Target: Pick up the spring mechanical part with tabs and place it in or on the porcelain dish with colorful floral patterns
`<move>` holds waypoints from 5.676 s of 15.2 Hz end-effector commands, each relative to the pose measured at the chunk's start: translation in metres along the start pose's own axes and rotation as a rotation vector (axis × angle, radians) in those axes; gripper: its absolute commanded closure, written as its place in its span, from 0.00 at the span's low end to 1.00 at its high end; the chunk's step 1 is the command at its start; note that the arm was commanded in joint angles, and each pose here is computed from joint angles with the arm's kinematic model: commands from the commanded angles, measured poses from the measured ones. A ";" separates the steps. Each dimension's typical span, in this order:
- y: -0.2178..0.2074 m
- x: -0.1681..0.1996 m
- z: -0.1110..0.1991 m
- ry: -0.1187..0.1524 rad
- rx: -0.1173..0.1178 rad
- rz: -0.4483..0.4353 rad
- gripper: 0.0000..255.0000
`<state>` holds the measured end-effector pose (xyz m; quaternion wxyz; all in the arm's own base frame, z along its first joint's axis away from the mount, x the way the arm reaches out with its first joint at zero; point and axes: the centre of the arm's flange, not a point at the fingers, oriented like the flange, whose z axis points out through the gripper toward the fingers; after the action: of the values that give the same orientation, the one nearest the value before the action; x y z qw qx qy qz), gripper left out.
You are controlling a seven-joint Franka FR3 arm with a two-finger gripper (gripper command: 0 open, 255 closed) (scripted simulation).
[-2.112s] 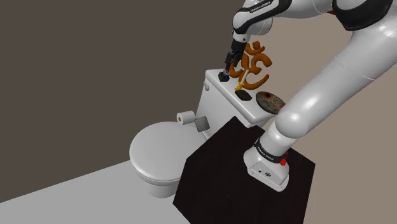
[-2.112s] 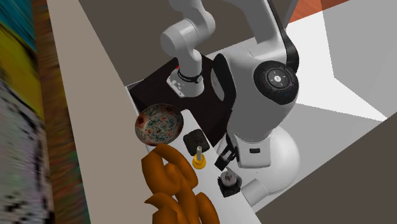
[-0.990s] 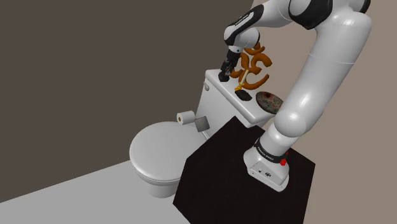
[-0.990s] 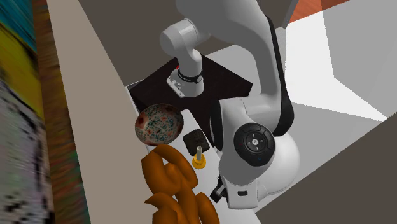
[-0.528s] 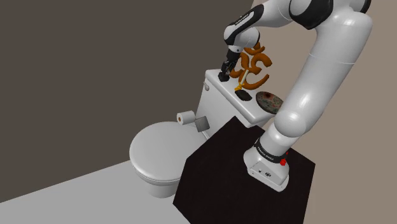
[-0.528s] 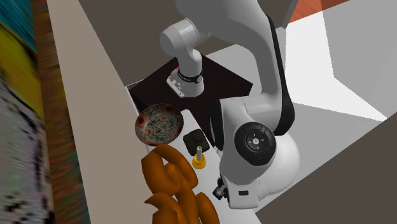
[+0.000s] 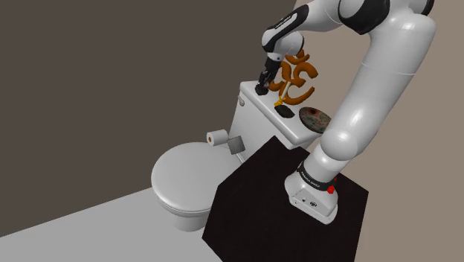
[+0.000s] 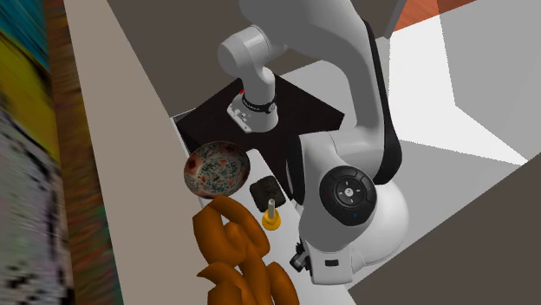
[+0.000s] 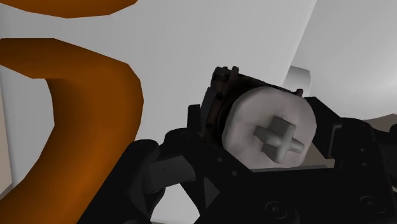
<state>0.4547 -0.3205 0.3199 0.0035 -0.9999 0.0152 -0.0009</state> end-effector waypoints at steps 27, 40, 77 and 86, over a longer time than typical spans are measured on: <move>0.000 -0.067 -0.117 -0.002 0.000 0.001 1.00; 0.002 -0.238 -0.121 -0.002 0.000 0.001 1.00; 0.003 -0.353 -0.047 -0.002 0.000 0.001 0.00; 0.003 -0.353 -0.097 -0.002 0.000 0.001 0.00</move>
<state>0.1021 -0.3136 0.4155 0.0034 -0.9999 0.0155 0.0000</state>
